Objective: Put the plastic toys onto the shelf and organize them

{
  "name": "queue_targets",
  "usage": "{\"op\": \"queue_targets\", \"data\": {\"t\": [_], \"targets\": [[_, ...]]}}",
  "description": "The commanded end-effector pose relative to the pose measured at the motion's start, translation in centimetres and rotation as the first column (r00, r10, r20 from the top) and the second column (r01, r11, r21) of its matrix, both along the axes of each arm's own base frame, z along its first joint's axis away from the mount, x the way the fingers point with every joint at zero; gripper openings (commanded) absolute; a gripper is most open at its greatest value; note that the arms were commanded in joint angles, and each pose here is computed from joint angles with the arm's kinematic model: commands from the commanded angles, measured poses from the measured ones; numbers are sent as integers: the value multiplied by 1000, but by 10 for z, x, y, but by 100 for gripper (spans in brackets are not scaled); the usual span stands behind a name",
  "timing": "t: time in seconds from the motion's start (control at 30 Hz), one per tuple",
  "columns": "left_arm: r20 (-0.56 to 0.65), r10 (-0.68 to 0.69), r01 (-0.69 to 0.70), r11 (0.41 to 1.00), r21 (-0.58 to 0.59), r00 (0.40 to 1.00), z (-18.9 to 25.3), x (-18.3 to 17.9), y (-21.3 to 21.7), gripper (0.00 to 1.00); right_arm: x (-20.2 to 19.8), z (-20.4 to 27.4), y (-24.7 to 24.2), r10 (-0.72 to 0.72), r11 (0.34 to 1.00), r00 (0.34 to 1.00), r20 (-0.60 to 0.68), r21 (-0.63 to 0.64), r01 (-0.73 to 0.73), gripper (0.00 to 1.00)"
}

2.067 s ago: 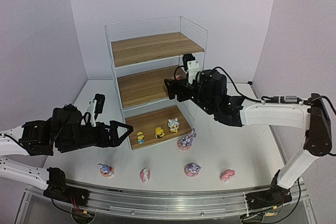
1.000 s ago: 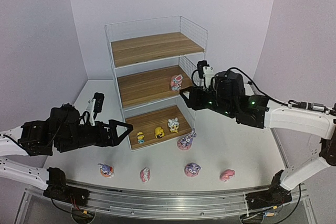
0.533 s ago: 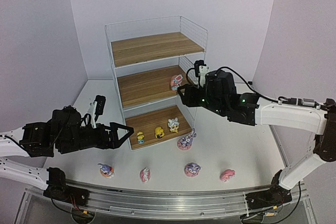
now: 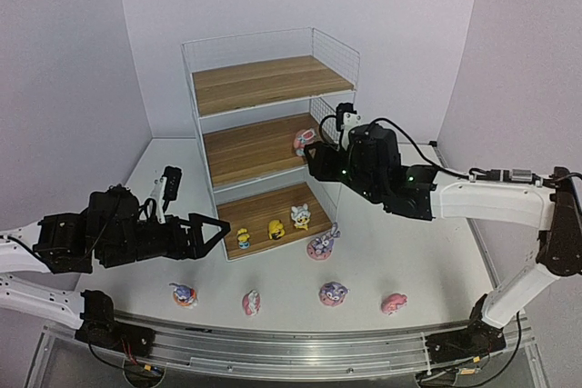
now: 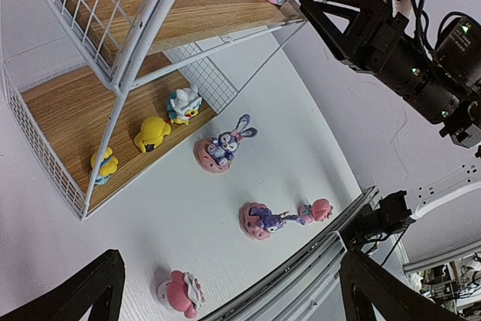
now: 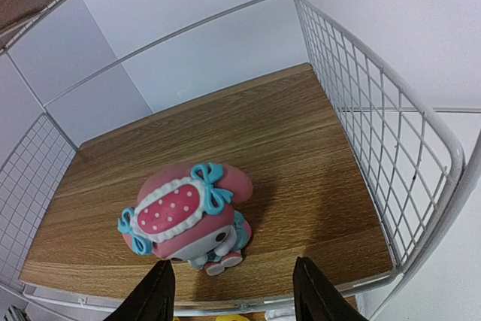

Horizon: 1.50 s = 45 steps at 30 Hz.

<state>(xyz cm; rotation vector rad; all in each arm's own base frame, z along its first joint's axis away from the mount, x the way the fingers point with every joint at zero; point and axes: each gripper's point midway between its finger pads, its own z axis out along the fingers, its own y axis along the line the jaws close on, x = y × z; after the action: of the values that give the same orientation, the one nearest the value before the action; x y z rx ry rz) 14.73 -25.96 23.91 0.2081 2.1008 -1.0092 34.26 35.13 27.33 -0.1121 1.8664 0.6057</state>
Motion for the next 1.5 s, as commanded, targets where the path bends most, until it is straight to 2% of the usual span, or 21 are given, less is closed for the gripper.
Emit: {"op": "queue_targets", "data": {"t": [0.0,0.8,1.23,1.33,1.47], "targets": [[14,-2,3,999,-49,1000,11,-1,1,100,4,27,6,-35,997,998,58,68,31,51],[6,-24,24,998,-63,1000,8,-4,-2,100,10,27,22,-73,996,994,86,65,68,49],[5,-28,29,997,-66,1000,8,-5,-2,100,-8,40,17,-33,998,994,107,63,26,50],[6,-29,29,997,-72,1000,8,-5,-1,100,-19,42,8,-3,998,996,92,55,-2,52],[3,-27,28,997,-76,1000,9,-6,2,100,-47,36,-10,83,996,996,31,26,-84,63]]}}
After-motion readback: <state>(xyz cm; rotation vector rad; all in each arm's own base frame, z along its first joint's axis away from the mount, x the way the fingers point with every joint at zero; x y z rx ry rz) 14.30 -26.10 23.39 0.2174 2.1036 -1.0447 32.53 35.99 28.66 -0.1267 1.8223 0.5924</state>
